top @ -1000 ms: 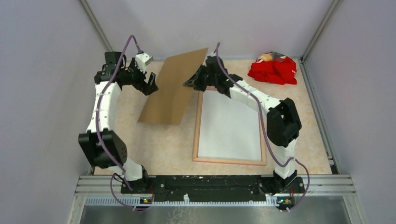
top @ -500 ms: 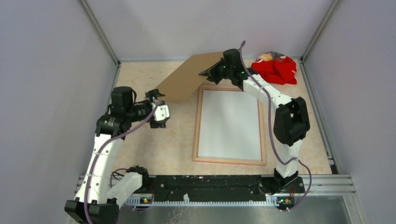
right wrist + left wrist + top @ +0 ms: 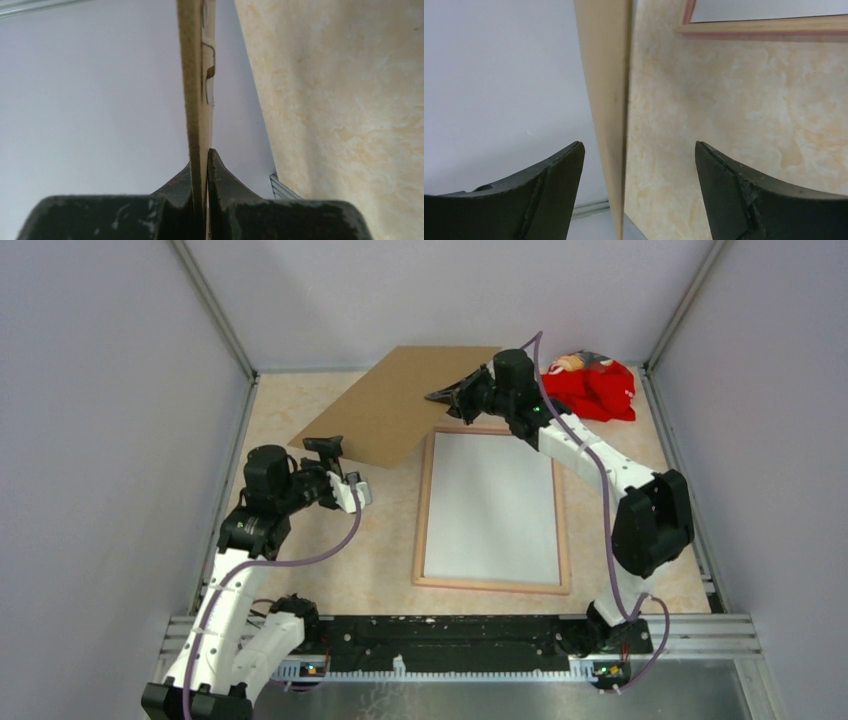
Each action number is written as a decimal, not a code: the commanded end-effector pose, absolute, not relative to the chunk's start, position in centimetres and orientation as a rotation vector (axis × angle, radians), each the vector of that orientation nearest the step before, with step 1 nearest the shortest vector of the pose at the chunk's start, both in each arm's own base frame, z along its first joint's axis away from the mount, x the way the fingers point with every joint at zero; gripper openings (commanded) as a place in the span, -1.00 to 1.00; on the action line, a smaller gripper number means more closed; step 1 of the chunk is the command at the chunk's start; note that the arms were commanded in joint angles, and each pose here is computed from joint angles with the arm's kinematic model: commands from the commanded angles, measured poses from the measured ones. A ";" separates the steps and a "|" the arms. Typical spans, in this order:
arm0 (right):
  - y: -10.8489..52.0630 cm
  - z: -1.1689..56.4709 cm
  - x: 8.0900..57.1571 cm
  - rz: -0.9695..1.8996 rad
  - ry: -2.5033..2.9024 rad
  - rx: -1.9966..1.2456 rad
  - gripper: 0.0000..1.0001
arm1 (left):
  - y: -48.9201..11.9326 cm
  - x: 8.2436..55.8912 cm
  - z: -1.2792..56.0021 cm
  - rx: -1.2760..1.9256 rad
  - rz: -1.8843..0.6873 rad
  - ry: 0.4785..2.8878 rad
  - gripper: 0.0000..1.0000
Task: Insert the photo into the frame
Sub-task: Turn over the photo frame item at the center of the board.
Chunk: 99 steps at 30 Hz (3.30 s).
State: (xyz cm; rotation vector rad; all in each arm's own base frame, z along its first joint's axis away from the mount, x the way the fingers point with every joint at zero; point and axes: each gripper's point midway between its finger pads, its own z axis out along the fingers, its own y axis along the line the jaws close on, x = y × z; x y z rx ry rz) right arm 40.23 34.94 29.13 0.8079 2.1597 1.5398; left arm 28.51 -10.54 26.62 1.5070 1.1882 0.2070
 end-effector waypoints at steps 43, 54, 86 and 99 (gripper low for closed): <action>24.0 43.1 19.8 0.692 1.227 -1.286 0.49 | -15.6 21.6 38.9 1.505 -0.101 0.869 -1.00; 29.1 39.0 18.0 0.635 1.281 -1.556 0.21 | -15.5 20.7 37.8 1.556 -0.138 0.902 -1.00; 28.3 53.4 23.2 0.506 1.357 -0.924 -1.00 | -11.2 24.6 50.7 0.750 -0.055 0.920 0.97; 23.1 47.5 30.5 1.127 1.733 -0.285 -1.00 | -12.7 30.4 42.9 0.693 -0.346 1.410 0.97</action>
